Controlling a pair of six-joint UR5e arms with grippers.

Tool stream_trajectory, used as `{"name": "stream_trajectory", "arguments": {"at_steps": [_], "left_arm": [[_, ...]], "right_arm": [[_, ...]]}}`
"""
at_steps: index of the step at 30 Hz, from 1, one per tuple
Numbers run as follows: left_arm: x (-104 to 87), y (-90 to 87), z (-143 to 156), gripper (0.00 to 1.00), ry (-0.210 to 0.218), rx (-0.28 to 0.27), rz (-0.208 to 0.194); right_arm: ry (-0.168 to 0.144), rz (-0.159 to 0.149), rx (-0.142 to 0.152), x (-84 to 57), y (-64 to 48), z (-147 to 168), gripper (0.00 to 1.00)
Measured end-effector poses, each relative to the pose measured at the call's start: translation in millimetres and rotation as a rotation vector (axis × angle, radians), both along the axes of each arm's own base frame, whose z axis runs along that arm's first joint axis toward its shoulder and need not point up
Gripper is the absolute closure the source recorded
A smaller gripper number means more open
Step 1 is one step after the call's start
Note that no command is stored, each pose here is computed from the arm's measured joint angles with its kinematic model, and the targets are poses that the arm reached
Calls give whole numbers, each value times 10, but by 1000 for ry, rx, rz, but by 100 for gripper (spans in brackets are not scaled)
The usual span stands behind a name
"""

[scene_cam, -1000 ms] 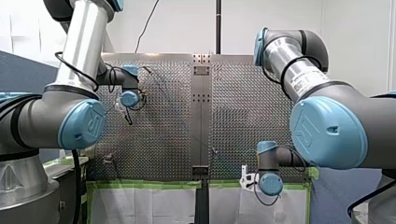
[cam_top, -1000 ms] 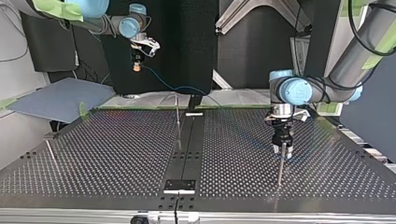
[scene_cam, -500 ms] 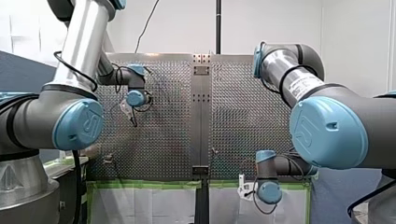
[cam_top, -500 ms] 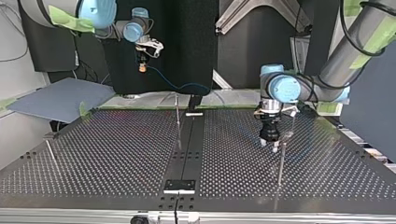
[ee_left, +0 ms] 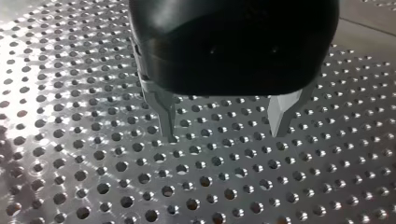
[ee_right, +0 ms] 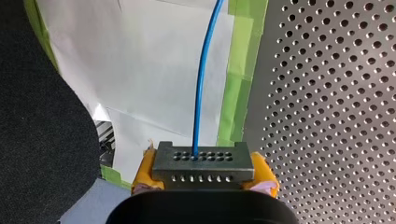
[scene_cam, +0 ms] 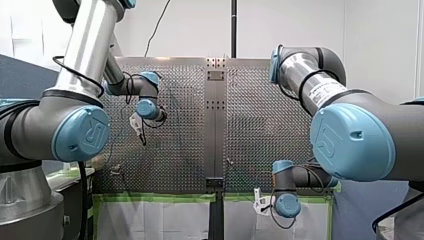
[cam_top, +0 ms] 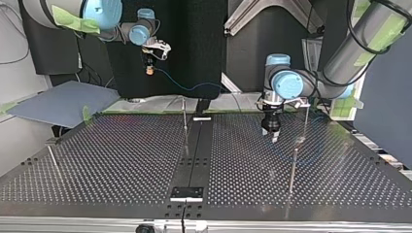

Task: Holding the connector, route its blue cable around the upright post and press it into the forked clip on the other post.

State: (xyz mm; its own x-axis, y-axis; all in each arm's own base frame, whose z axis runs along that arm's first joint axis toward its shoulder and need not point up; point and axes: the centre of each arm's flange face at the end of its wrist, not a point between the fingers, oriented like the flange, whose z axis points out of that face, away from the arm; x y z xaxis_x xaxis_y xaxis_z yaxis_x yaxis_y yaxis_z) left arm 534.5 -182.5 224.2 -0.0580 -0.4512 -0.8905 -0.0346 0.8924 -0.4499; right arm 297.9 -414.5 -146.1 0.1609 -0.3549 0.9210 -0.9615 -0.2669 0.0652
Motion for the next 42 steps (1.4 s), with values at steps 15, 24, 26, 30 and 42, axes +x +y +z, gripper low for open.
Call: {"name": "stream_trajectory", "arguments": {"at_steps": [15,24,26,30,42], "left_arm": [[-67,-44,-31,0,40,12,-17],[-178,-10,-85,0,120,104,35],[-213,-14,-93,0,140,130,44],[-284,-62,-91,0,171,171,37],[-647,-75,112,0,204,196,54]], "right_arm": [[1,4,-4,18,-20,58,100],[2,4,-4,20,-26,79,100],[1,4,-4,21,-26,81,100],[1,4,-3,22,-25,82,100],[4,7,5,33,-5,78,100]]}}
